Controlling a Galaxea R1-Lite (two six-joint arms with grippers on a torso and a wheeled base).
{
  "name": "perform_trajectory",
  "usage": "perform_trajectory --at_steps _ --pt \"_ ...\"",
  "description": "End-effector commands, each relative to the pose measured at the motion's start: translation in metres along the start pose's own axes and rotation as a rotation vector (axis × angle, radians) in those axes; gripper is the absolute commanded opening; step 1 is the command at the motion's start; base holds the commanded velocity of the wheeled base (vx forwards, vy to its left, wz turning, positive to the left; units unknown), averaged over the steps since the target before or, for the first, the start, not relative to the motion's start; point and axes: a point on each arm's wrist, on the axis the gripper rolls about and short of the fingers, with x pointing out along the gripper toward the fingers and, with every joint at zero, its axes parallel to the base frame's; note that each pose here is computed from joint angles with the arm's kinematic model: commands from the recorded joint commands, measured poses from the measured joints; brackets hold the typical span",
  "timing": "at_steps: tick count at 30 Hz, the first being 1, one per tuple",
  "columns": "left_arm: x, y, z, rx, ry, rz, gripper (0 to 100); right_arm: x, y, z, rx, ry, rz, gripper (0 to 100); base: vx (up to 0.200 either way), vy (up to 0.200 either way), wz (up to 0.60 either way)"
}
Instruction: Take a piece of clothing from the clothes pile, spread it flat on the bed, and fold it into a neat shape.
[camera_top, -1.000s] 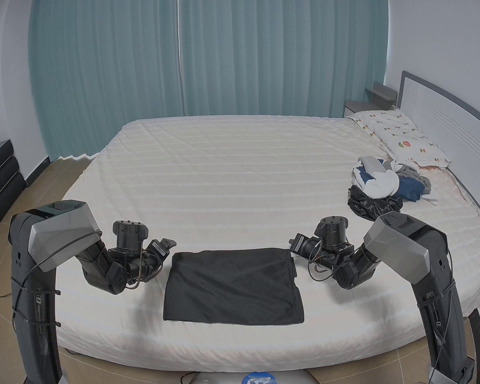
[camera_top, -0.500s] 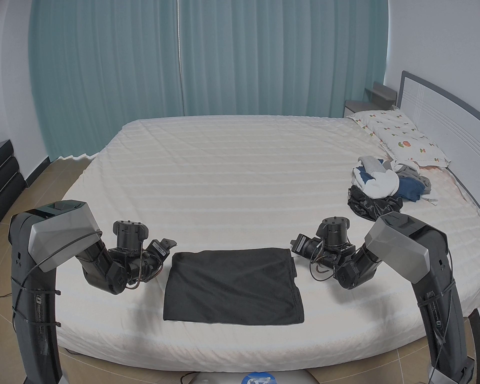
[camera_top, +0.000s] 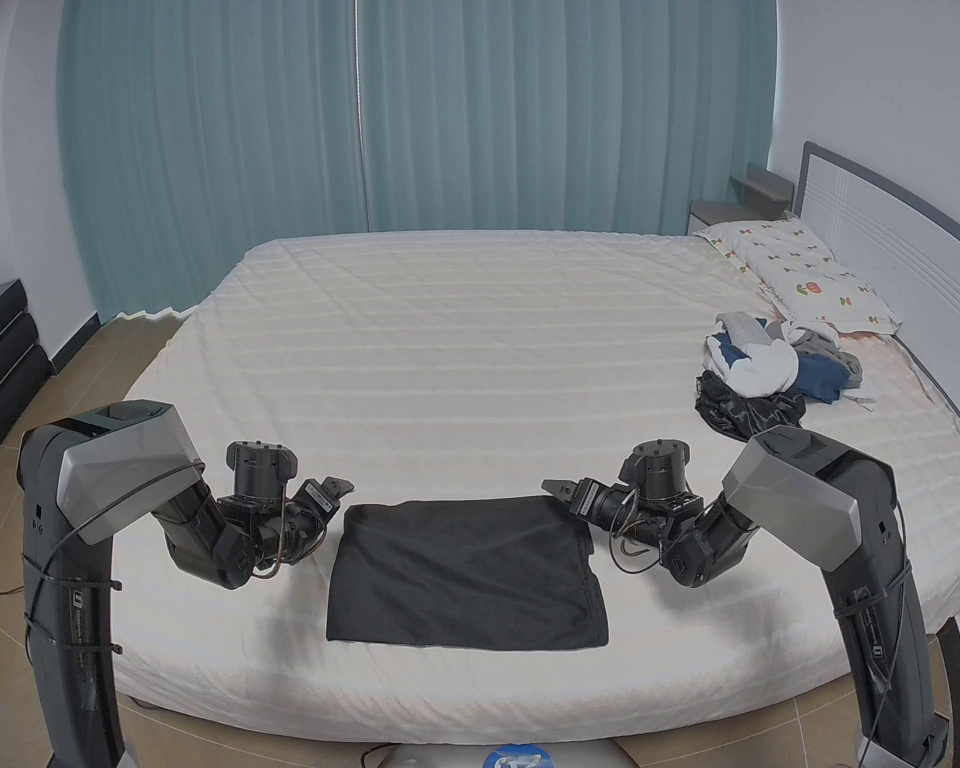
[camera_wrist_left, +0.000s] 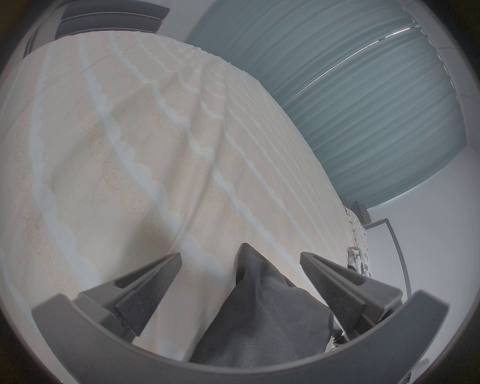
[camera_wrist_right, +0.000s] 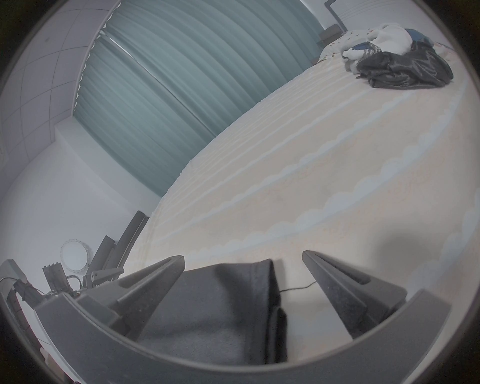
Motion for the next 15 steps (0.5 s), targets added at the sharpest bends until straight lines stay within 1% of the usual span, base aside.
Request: perform_trajectory --at_steps 1,2,3,10,15 --pt "0.0004 0.0003 -0.0003 0.000 0.001 0.001 100 0.0024 0.0057 -0.0068 -0.007 0.013 0.012 100 0.000 0.000 0.00" --pt "0.0004 0.0003 -0.0003 0.000 0.001 0.001 100 0.0026 0.0060 -0.0065 -0.006 0.012 0.013 100 0.000 0.000 0.00" --pt "0.0004 0.0003 -0.0003 0.000 0.001 0.001 100 0.0027 0.0061 -0.0063 -0.007 0.012 0.013 0 0.000 0.000 0.00" --pt "0.0004 0.0003 -0.0003 0.000 0.001 0.001 100 0.0040 -0.0005 -0.0058 0.000 0.004 -0.003 0 0.000 0.000 0.00" --pt "0.0004 0.0003 -0.0003 0.000 0.001 0.001 100 0.0039 0.0000 -0.0028 0.001 -0.012 0.001 0 0.000 0.000 0.00"
